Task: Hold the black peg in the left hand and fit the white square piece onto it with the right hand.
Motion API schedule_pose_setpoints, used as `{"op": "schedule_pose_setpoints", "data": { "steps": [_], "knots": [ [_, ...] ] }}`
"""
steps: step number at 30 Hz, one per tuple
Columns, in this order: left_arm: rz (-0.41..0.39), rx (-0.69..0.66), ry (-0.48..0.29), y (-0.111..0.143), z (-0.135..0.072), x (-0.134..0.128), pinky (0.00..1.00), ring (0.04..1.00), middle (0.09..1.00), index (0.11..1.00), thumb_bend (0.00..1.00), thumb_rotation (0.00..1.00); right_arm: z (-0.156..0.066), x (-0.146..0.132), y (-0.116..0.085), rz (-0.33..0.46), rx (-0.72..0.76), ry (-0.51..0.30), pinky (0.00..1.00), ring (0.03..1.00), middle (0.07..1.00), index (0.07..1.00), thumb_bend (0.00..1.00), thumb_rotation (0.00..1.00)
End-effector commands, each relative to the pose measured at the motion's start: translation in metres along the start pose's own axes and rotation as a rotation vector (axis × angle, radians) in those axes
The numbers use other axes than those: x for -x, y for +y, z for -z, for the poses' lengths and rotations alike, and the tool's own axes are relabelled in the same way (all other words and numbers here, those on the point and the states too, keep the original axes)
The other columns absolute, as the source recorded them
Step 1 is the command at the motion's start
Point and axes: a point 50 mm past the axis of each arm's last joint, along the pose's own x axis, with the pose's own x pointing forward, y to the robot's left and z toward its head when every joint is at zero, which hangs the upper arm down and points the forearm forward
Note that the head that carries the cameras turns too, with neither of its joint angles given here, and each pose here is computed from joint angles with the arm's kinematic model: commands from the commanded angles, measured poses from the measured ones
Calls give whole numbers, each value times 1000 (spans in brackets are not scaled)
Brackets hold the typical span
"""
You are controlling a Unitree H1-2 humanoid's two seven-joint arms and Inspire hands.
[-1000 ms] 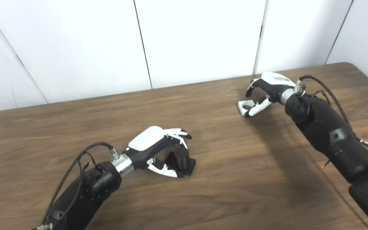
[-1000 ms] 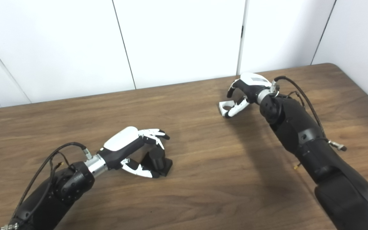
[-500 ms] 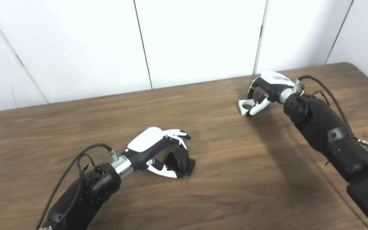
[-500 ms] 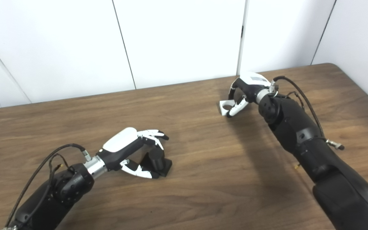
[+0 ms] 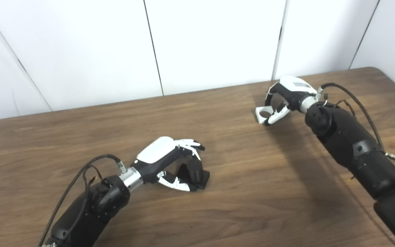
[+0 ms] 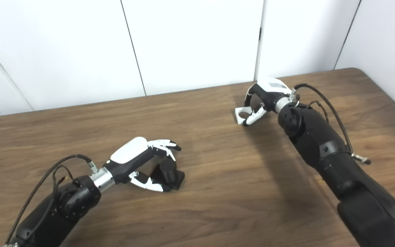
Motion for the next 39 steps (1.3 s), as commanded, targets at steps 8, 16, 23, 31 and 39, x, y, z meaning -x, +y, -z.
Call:
{"op": "schedule_pose_setpoints", "data": {
  "steps": [8, 16, 23, 31, 39],
  "knots": [
    [247, -52, 146, -42, 29, 39, 824, 886, 840, 491, 520, 76, -6, 13, -37, 82, 16, -65, 889, 893, 835, 482, 525, 135],
    [251, -51, 149, -41, 29, 37, 831, 889, 845, 492, 520, 76, -15, 30, -59, 129, 1, -123, 938, 911, 841, 482, 524, 136],
    [248, -50, 149, -41, 29, 37, 818, 887, 841, 491, 520, 76, -24, 44, -71, 142, 20, -188, 933, 931, 843, 482, 523, 137],
    [249, -49, 145, -42, 29, 37, 825, 887, 844, 492, 520, 77, -41, 59, -80, 141, 38, -264, 907, 928, 841, 482, 524, 136],
    [251, -51, 149, -40, 28, 35, 841, 888, 845, 492, 520, 76, -76, 79, -88, 96, 51, -374, 905, 923, 845, 480, 524, 138]
  ]
}}
